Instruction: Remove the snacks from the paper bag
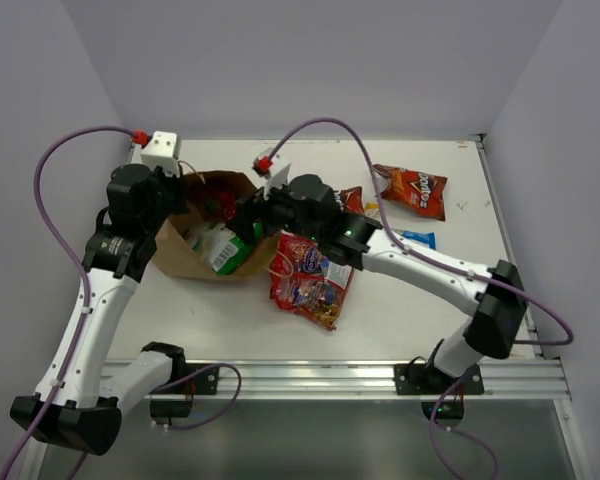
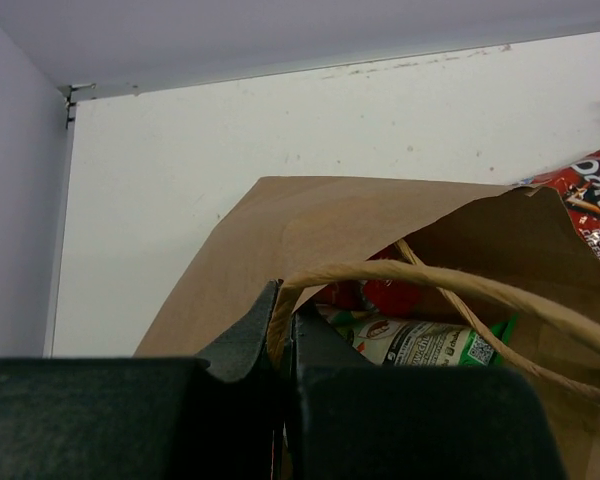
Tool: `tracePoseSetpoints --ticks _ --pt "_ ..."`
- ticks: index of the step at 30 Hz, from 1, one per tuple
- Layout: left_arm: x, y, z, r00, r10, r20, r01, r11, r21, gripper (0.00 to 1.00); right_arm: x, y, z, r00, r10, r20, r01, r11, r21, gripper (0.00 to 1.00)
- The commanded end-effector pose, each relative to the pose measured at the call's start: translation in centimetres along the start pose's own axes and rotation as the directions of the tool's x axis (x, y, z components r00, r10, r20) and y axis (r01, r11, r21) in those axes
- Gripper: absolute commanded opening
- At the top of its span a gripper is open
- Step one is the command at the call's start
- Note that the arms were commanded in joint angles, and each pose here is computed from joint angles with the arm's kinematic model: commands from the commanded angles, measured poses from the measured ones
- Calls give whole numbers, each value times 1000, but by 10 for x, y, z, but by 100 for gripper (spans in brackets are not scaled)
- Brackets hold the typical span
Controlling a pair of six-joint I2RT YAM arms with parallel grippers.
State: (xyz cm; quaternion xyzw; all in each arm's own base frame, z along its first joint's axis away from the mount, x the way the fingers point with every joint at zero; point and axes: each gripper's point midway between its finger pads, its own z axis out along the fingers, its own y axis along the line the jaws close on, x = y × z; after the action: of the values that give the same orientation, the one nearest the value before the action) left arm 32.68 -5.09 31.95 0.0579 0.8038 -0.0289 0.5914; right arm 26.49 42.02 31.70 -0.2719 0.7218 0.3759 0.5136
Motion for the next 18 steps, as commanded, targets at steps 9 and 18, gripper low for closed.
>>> tracePoseSetpoints --ticks 9,18 --pt "-10 -18 -22 997 -70 32 66 992 104 0 15 -47 89 987 -92 133 57 968 245 80" --pt "-6 -31 -32 996 -91 1 89 981 172 0 52 -81 135 984 -137 116 91 939 331 78"
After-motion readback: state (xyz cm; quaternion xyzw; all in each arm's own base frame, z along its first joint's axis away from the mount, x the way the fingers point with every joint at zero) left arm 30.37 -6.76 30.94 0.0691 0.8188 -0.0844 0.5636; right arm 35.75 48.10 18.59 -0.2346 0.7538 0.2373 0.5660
